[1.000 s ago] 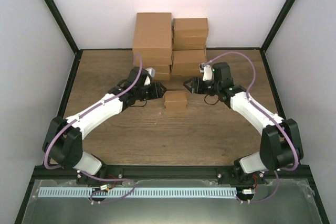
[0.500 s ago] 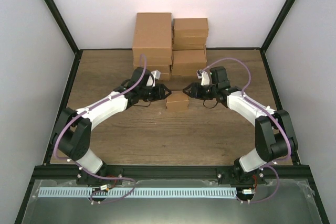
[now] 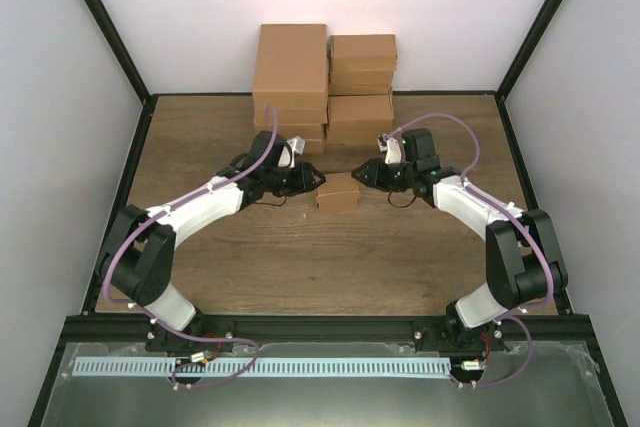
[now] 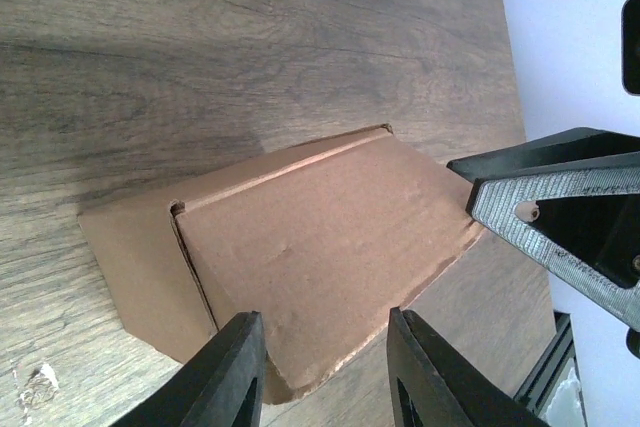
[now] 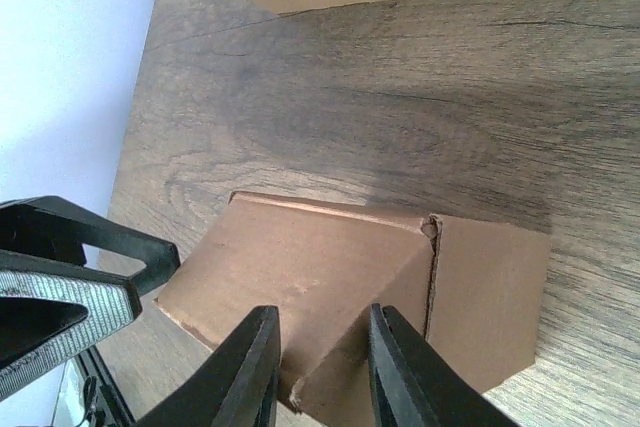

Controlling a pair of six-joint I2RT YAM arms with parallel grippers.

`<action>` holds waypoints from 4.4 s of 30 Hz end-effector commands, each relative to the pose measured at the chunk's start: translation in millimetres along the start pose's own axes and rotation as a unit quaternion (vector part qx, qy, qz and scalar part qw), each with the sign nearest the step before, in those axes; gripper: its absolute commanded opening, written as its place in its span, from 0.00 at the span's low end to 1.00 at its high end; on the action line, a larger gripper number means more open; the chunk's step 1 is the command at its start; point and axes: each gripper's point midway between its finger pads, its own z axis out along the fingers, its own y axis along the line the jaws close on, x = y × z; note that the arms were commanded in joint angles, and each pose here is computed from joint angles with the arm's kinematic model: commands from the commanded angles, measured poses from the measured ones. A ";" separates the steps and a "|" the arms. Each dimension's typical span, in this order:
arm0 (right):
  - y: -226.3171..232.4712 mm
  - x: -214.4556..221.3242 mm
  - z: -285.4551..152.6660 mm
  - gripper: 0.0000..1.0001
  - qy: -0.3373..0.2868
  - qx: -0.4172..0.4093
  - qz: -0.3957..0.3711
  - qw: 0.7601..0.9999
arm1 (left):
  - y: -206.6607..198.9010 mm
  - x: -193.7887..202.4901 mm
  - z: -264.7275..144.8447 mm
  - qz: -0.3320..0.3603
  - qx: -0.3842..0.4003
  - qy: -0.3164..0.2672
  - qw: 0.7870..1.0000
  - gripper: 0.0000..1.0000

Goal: Fold the paper box

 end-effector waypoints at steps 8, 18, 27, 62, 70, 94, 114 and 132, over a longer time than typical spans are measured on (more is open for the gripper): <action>-21.4 26.2 10.1 0.23 0.031 0.009 0.020 0.999 | 9.5 13.3 10.3 -0.011 0.005 0.019 1.000 0.34; -32.7 37.8 13.2 0.24 0.039 0.019 0.014 0.999 | 14.3 15.7 10.4 -0.005 -0.004 0.019 1.000 0.33; -3.8 -2.8 -6.2 0.42 -0.001 0.025 -0.036 0.999 | -2.9 -13.5 -15.1 0.038 -0.033 -0.021 0.999 0.42; -2.1 26.0 38.2 0.01 0.076 -0.170 0.005 0.983 | 17.5 26.2 38.1 -0.010 0.080 0.036 0.996 0.04; 30.5 -1.5 13.2 0.01 0.046 -0.173 -0.037 0.983 | -9.4 1.6 6.4 0.024 0.079 0.002 0.997 0.04; 8.9 -10.5 15.2 0.01 0.034 -0.158 -0.004 0.987 | 12.9 2.6 10.8 0.024 0.045 0.009 0.999 0.04; -10.7 -3.2 15.1 0.03 0.025 -0.100 -0.001 0.995 | 31.7 10.2 -0.1 0.063 -0.017 0.015 0.998 0.17; 13.3 -13.7 -45.8 0.95 -0.058 -0.024 -0.079 0.995 | 7.1 -3.1 -19.6 0.340 -0.092 -0.018 0.936 1.00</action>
